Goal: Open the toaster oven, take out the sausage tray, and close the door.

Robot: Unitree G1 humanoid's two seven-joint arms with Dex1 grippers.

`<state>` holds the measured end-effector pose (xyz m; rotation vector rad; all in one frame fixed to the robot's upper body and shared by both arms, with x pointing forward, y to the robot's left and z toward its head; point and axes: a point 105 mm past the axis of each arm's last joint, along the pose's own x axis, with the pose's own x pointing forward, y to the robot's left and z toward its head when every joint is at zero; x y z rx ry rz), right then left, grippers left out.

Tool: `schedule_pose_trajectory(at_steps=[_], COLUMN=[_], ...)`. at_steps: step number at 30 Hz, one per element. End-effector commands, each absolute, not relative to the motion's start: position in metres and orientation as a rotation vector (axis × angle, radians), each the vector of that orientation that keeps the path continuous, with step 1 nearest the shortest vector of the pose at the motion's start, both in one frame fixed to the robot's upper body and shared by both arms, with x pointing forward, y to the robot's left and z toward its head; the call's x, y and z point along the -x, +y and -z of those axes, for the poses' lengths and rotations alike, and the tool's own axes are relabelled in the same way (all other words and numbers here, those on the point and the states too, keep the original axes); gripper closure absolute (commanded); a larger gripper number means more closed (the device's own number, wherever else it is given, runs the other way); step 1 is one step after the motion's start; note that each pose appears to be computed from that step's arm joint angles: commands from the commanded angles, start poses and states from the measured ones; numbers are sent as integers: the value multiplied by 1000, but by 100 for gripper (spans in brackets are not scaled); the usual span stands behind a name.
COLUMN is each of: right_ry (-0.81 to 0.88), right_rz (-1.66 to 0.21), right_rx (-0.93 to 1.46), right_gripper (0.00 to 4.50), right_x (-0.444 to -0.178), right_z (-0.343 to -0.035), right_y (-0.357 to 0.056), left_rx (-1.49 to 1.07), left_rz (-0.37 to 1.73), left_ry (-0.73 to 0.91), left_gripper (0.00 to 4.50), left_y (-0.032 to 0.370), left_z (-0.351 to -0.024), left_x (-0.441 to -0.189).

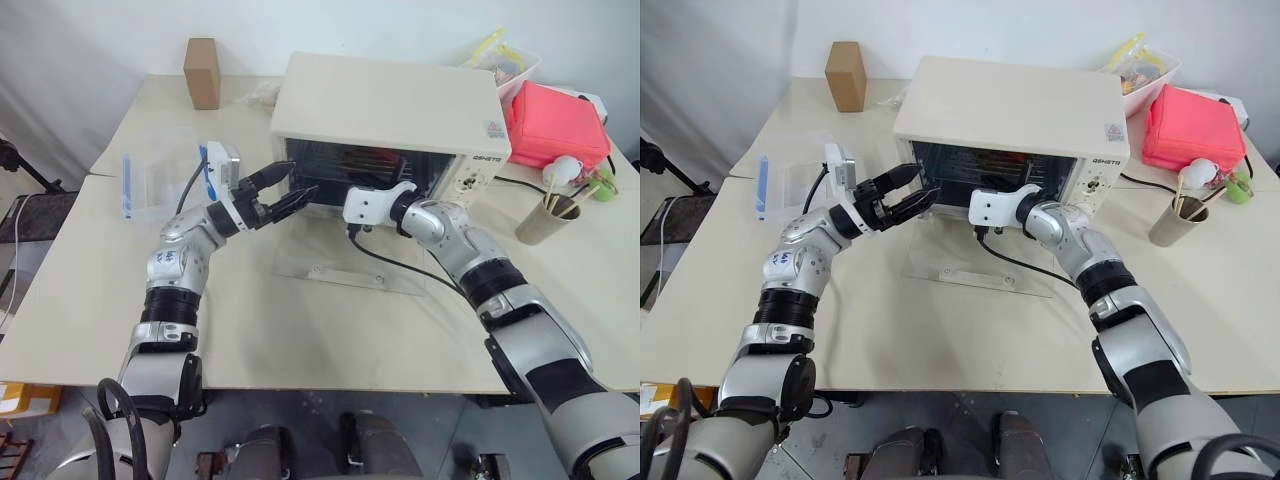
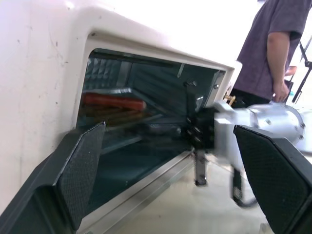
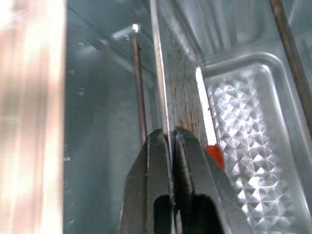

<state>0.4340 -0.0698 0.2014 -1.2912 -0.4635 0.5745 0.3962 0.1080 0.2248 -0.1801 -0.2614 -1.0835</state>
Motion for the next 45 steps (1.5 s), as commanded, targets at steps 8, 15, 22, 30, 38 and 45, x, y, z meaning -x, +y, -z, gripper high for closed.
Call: schedule_pose_trajectory(at_steps=[8, 15, 22, 30, 38, 45], right_ry=[-574, -546, -530, -581, -650, -684], right_rz=[-621, -665, -719, -763, -847, -986], right_rx=[1241, 1273, 1344, 1334, 1311, 1287], right_gripper=[449, 449, 449, 449, 449, 449], right_x=[-380, -342, -319, -303, -300, -292], right_z=[-221, -199, -183, -186, -190, -184], right_y=[-70, -84, -87, -78, -59, -45], left_rx=[198, 230, 341, 517, 739, 902], left_rz=[1111, 1128, 1104, 1068, 1049, 992], left_ry=[-309, -263, -220, 207, 420, 457], left_gripper=[0, 0, 0, 0, 0, 0], left_y=[104, 101, 113, 156, 158, 146], left_z=[-240, -231, -232, -204, -208, -203], left_x=[-398, -396, -388, -354, -337, -343])
